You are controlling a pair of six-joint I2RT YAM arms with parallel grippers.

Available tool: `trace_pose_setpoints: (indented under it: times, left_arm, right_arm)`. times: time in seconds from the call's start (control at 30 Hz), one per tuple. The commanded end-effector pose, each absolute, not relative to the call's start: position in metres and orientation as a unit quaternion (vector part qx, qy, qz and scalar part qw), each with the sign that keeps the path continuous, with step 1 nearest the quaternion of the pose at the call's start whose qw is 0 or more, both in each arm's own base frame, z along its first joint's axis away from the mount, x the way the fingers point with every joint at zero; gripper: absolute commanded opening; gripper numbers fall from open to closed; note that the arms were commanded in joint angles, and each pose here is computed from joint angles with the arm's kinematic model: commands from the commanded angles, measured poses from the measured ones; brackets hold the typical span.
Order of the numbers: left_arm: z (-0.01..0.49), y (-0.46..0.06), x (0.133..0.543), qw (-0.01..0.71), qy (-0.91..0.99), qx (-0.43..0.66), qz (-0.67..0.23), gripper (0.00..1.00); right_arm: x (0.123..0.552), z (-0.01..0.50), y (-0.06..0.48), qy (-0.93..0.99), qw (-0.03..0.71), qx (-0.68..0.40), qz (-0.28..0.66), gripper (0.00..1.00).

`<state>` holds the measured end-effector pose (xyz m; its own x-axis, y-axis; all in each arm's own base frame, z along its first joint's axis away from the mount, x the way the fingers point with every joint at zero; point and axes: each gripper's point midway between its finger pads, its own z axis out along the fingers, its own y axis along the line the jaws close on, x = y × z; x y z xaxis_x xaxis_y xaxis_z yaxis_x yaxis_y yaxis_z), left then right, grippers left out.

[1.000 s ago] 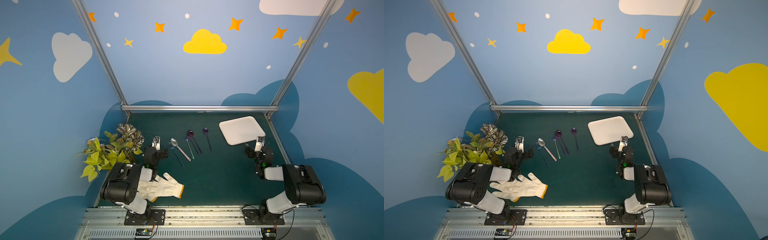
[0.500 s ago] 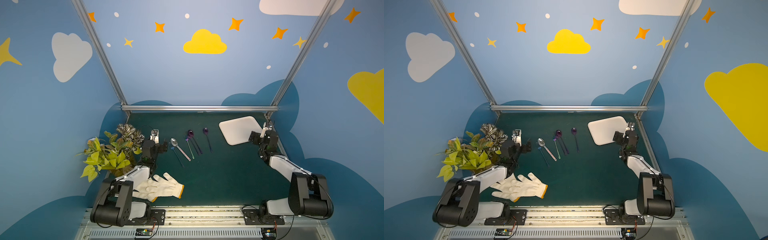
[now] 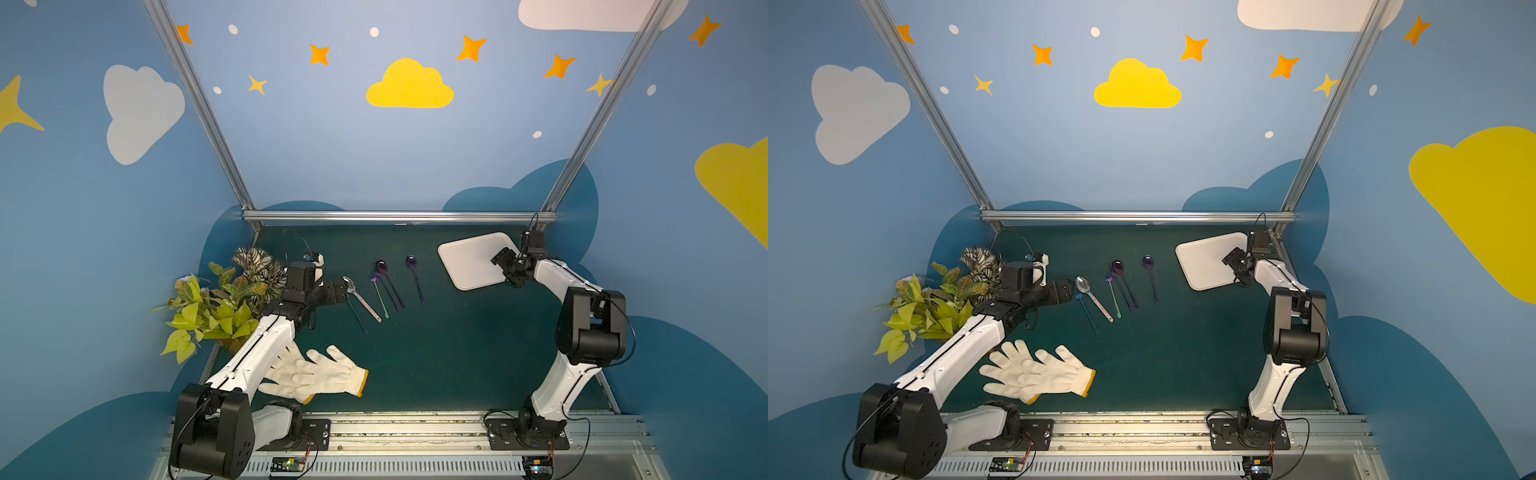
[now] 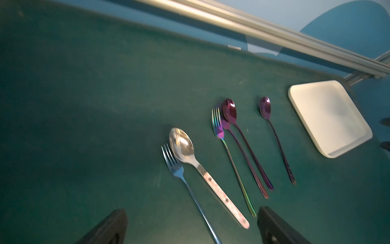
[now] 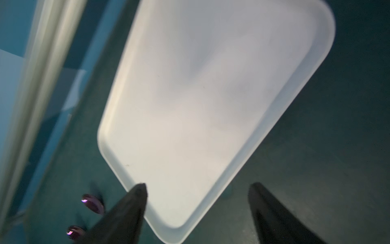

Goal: Set the spoon and fork side by side
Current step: Move the tray to the center of the board.

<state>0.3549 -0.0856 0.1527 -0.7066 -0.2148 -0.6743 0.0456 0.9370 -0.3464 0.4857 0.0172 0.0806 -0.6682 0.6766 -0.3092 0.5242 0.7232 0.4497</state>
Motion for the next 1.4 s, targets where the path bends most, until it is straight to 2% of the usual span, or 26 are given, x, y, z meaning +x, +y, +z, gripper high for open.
trace_pose_setpoints:
  times: [0.0,0.07,0.17,0.3,0.5,0.8,1.0,1.2,1.33,1.37]
  left_arm:
    - [0.136,-0.11,0.331,0.293,0.923,-0.068,-0.241,1.0]
    - [0.134,-0.117,0.328,0.285,0.925,-0.055,-0.244,1.0]
    - [0.135,-0.125,0.324,0.28,0.929,-0.028,-0.241,1.0]
    - [0.14,-0.124,0.322,0.283,0.931,-0.017,-0.229,1.0]
    - [0.138,-0.123,0.322,0.279,0.934,-0.02,-0.224,1.0]
    - [0.14,-0.117,0.318,0.287,0.934,-0.02,-0.21,1.0]
    - [0.139,-0.112,0.315,0.291,0.935,-0.024,-0.201,1.0]
    - [0.145,-0.108,0.315,0.305,0.932,-0.027,-0.192,1.0]
    - [0.15,-0.106,0.314,0.311,0.931,-0.025,-0.187,1.0]
    - [0.152,-0.106,0.314,0.313,0.931,-0.025,-0.187,1.0]
  right_arm:
    - [0.48,0.093,0.071,0.943,0.165,0.244,0.156,0.97]
    - [0.476,0.095,0.087,0.967,0.146,0.182,0.099,0.98]
    - [0.468,0.101,0.098,0.978,0.163,0.126,0.03,0.98]
    - [0.467,0.092,0.123,0.987,0.153,0.047,0.019,0.96]
    - [0.46,0.066,0.14,0.992,0.113,-0.043,-0.021,0.72]
    - [0.45,0.034,0.163,0.988,0.054,-0.144,-0.006,0.51]
    - [0.45,0.027,0.153,0.988,0.053,-0.14,-0.05,0.39]
    - [0.447,0.021,0.134,0.985,0.048,-0.132,-0.1,0.19]
    - [0.439,0.027,0.13,0.987,0.048,-0.11,-0.104,0.0]
    - [0.435,0.029,0.131,0.989,0.049,-0.098,-0.099,0.0]
